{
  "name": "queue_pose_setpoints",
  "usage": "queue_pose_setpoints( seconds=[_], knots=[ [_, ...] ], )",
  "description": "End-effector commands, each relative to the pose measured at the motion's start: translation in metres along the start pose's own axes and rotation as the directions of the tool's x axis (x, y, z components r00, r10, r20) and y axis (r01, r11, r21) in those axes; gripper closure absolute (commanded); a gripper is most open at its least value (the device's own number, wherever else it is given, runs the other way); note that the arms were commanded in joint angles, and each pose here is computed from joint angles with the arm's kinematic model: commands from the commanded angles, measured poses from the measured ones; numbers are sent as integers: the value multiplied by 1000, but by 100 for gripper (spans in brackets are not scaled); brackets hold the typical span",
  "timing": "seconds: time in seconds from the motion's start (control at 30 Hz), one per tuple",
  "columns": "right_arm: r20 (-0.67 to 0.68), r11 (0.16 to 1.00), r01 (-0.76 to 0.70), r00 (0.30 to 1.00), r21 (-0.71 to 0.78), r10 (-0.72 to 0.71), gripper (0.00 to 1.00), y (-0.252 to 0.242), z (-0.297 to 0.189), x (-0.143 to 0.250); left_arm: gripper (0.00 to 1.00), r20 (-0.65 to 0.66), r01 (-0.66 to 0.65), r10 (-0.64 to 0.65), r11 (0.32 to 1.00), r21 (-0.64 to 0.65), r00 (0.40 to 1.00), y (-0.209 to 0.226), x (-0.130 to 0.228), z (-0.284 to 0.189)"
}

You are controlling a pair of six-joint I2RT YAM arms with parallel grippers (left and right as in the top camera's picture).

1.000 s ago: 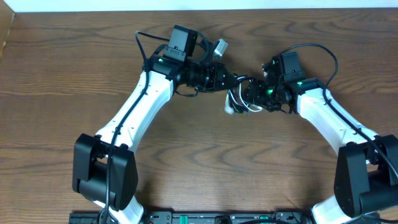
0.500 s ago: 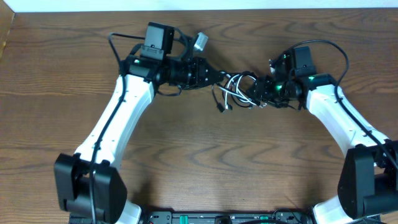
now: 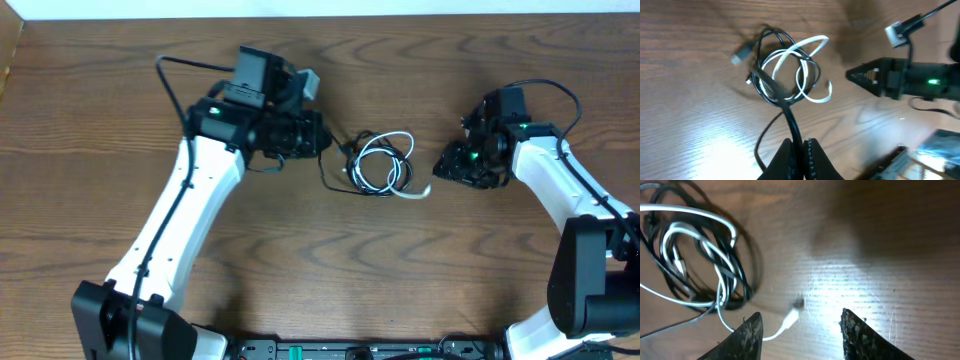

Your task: Untangle cables

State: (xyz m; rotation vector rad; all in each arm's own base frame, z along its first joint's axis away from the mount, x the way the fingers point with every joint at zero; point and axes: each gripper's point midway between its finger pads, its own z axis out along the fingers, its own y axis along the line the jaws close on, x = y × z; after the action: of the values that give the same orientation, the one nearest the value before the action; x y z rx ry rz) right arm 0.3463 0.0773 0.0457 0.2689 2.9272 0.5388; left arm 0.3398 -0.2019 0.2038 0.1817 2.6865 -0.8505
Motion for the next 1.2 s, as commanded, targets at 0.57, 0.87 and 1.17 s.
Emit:
queue_pose_setpoints(
  seconds=[0.57, 0.87, 1.17],
  knots=[
    [277, 896, 420, 887, -146, -370, 34, 103, -15, -32, 45, 97, 259, -243, 941, -218, 965, 45, -3, 5],
    [242, 827, 559, 795, 65, -557, 17, 71, -2, -40, 46, 12, 174, -176, 957, -233, 984, 45, 4, 34],
    [177, 765, 643, 758, -41, -627, 33, 78, 43, -24, 46, -21, 160, -170, 959, -234, 985, 43, 7, 62]
  ],
)
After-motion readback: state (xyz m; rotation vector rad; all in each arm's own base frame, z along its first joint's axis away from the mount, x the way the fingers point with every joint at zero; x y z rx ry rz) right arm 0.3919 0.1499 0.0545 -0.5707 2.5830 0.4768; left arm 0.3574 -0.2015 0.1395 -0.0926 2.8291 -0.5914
